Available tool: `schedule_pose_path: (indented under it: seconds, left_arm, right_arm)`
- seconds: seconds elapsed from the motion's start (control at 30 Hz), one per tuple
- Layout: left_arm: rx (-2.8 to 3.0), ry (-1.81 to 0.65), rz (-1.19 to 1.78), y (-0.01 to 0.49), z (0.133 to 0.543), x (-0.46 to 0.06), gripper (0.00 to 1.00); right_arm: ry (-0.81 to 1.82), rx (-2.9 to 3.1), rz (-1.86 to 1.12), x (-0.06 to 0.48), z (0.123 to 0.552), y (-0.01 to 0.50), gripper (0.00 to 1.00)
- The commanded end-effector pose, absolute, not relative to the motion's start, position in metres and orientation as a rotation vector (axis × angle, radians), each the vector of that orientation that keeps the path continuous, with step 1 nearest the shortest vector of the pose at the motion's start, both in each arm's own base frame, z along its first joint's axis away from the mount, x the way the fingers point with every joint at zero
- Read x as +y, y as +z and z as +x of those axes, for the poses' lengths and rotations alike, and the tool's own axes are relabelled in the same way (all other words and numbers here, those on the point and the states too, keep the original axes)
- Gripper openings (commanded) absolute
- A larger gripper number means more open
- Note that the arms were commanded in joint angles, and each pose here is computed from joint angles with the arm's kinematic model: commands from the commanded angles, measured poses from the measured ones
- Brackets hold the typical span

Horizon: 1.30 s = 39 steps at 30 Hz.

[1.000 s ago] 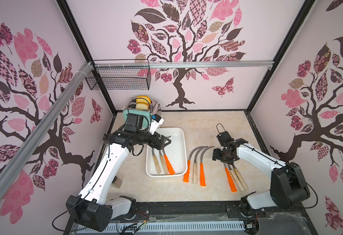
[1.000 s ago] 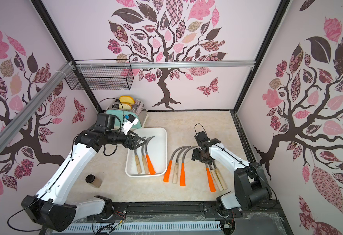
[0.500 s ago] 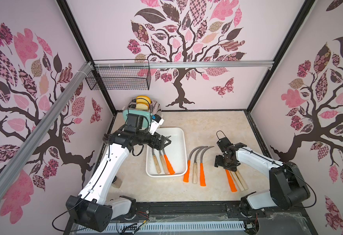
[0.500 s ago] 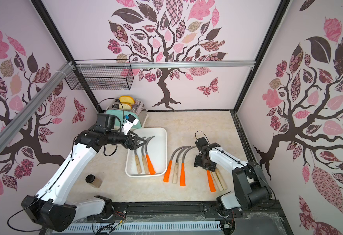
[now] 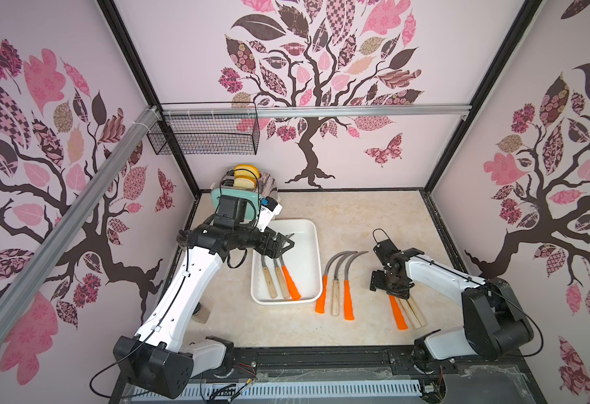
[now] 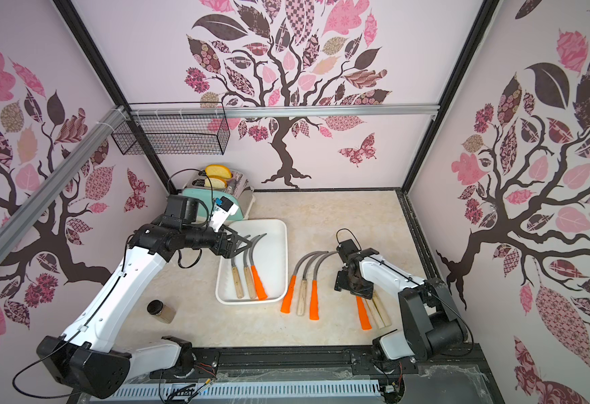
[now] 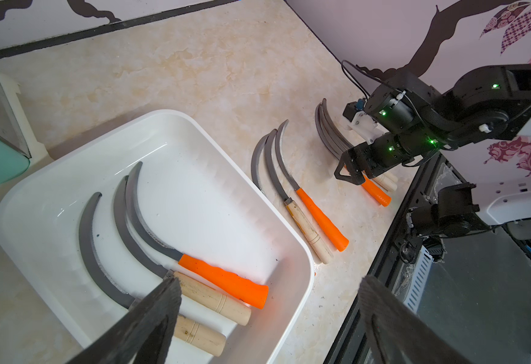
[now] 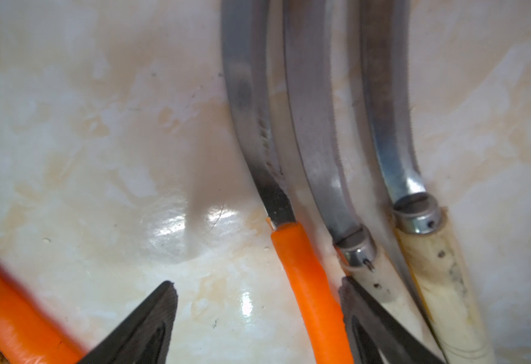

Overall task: Put small sickles into storage boxes
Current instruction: Move the storage box.

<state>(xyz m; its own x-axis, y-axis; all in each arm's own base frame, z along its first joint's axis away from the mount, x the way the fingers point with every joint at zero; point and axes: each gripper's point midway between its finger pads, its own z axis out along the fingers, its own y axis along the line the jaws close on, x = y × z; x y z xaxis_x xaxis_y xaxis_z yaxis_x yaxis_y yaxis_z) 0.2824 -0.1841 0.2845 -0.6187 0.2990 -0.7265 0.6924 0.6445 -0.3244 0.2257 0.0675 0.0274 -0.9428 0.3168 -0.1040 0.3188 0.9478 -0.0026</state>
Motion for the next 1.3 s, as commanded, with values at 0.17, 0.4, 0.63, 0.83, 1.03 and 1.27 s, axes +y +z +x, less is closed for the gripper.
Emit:
schedule_pose_path:
  seconds: [0.17, 0.4, 0.63, 0.83, 1.03, 1.27]
  left_arm:
    - [2.192, -0.795, 0.777, 0.292, 0.281, -0.185, 0.92]
    - [2.194, -0.792, 0.777, 0.291, 0.280, -0.184, 0.92]
    - [2.188, -0.789, 0.773, 0.293, 0.281, -0.184, 0.92]
    - [2.191, -0.783, 0.771, 0.292, 0.281, -0.184, 0.92]
    - [2.188, -0.785, 0.768, 0.293, 0.282, -0.184, 0.92]
    - [2.193, -0.778, 0.766, 0.292, 0.283, -0.183, 0.92]
  right_arm:
    - [-0.008, 3.054, 0.501, 0.070, 0.217, 0.015, 0.83]
    - [0.021, 3.059, 0.495, 0.073, 0.215, 0.013, 0.81]
    - [0.058, 3.063, 0.488, 0.078, 0.218, 0.012, 0.79]
    - [0.103, 3.072, 0.477, 0.085, 0.220, 0.010, 0.75]
    - [0.150, 3.084, 0.457, 0.093, 0.223, 0.007, 0.68]
    - [0.129, 3.099, 0.390, 0.104, 0.227, 0.004, 0.68]
